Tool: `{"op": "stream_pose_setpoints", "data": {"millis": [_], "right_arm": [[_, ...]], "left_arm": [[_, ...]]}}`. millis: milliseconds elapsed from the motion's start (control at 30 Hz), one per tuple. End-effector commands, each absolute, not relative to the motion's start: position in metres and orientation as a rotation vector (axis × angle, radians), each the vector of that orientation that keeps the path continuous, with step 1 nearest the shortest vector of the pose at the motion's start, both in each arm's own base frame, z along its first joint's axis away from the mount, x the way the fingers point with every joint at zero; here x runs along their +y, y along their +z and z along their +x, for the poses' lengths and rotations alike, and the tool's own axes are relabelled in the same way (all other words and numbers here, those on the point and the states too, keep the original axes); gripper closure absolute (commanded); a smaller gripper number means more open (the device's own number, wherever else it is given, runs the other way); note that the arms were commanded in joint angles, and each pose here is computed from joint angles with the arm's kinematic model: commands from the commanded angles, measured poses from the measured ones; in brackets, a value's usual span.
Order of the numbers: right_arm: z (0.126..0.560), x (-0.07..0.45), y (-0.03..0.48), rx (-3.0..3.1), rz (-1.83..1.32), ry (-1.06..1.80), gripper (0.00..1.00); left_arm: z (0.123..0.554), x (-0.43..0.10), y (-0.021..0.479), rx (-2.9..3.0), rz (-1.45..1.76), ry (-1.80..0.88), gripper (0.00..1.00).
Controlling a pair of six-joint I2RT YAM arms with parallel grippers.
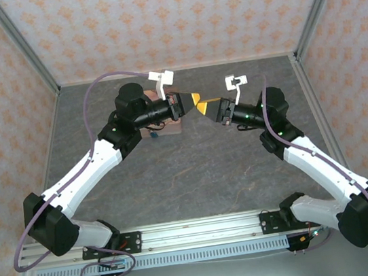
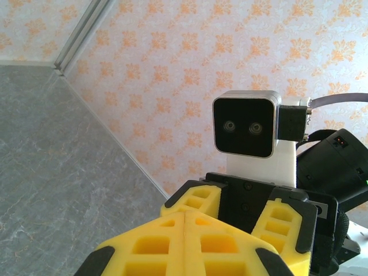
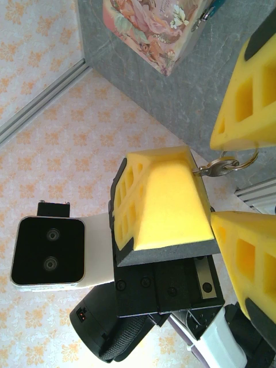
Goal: Unlock a padlock with a key
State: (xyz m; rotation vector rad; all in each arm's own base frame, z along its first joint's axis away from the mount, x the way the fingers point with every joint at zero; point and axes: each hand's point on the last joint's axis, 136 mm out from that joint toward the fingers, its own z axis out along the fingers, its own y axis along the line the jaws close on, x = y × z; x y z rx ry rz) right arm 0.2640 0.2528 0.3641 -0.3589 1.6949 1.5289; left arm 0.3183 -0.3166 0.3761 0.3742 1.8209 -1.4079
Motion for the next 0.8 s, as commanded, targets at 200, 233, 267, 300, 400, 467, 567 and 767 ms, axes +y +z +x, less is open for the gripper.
{"op": "stream_pose_setpoints", "data": {"millis": [200, 233, 267, 300, 400, 467, 567, 767], "right_arm": [[0.2587, 0.2555, 0.3687, 1.666, -0.403, 1.543, 0.70], [0.2592, 0.2556, 0.3681, 1.668, -0.401, 1.544, 0.70], [0.2592, 0.2558, 0.3677, 1.670, -0.401, 1.544, 0.70], [0.2596, 0.2560, 0.3672, 1.671, -0.402, 1.544, 0.70], [0.2600, 0.2567, 0.3669, 1.673, -0.402, 1.547, 0.71], [0.2605, 0.2575, 0.3659, 1.678, -0.400, 1.549, 0.71], [0.2616, 0.2573, 0.3644, 1.681, -0.395, 1.548, 0.73], [0.2629, 0.2571, 0.3650, 1.679, -0.389, 1.544, 0.79]], "left_arm": [[0.3207, -0.3139, 0.3968, 1.751, 0.356, -1.411, 1.00], [0.3210, -0.3140, 0.3963, 1.752, 0.355, -1.410, 1.00], [0.3211, -0.3138, 0.3972, 1.750, 0.353, -1.411, 1.00], [0.3214, -0.3139, 0.3958, 1.754, 0.351, -1.409, 1.00], [0.3220, -0.3142, 0.3948, 1.757, 0.348, -1.412, 1.00], [0.3227, -0.3143, 0.3944, 1.758, 0.345, -1.411, 1.00], [0.3227, -0.3144, 0.3942, 1.760, 0.344, -1.413, 1.00], [0.3231, -0.3148, 0.3919, 1.766, 0.344, -1.411, 1.00]]}}
